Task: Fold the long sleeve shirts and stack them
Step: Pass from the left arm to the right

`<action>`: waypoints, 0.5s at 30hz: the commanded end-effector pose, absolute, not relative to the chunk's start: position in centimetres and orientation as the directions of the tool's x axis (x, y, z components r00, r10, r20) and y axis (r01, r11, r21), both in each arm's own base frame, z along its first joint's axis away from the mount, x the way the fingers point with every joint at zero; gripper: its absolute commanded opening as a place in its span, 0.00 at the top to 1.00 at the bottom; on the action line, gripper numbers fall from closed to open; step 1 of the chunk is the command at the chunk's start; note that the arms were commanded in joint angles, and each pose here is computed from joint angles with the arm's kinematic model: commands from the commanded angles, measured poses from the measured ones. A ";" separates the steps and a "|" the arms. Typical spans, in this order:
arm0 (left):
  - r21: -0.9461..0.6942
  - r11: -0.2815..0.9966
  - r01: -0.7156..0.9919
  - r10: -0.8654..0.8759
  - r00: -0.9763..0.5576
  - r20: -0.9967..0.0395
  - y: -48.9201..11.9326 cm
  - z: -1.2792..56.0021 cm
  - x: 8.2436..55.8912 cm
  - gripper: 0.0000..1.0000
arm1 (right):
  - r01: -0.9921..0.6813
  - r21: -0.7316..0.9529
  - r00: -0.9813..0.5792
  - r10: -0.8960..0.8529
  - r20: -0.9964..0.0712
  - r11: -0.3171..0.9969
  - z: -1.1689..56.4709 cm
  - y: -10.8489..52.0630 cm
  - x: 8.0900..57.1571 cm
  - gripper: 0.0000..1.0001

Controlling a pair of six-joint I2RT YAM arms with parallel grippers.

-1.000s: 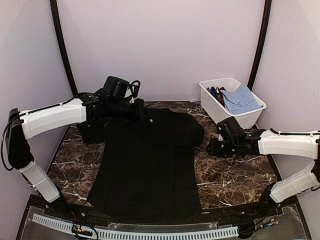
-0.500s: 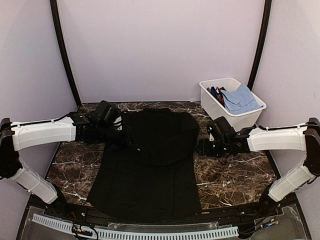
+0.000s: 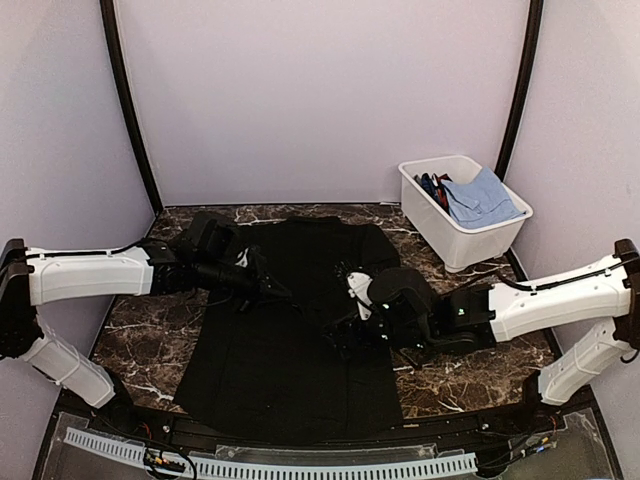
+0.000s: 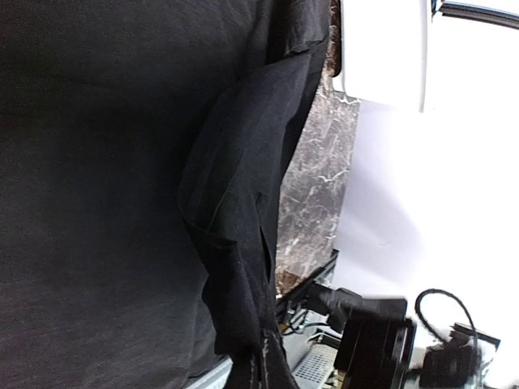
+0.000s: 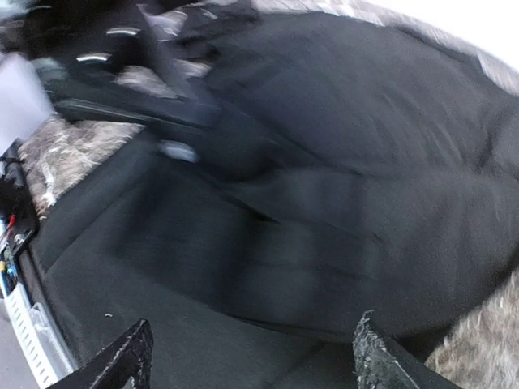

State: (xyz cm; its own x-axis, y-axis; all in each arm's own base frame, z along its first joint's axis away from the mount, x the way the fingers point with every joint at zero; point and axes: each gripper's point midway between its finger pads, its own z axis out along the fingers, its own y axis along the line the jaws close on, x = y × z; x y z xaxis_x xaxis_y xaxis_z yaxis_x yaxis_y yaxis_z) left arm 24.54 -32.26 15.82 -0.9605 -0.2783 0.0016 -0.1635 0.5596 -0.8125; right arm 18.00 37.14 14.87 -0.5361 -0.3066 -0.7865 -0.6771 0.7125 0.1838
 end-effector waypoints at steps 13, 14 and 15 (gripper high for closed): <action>-0.863 0.476 -0.169 -0.264 -0.963 0.043 -34.2 18.4 24.9 1.00 | -0.744 -0.109 -0.235 -0.411 -0.881 0.659 18.3 41.9 18.1 0.22; -0.863 0.476 -0.167 -0.262 -0.964 0.042 -34.3 18.5 24.8 1.00 | -0.740 -0.118 -0.228 -0.412 -0.882 0.662 18.3 42.0 18.4 0.24; -0.862 0.479 -0.165 -0.260 -0.965 0.041 -34.3 18.4 24.8 1.00 | -0.739 -0.125 -0.224 -0.416 -0.881 0.662 18.2 42.3 18.6 0.27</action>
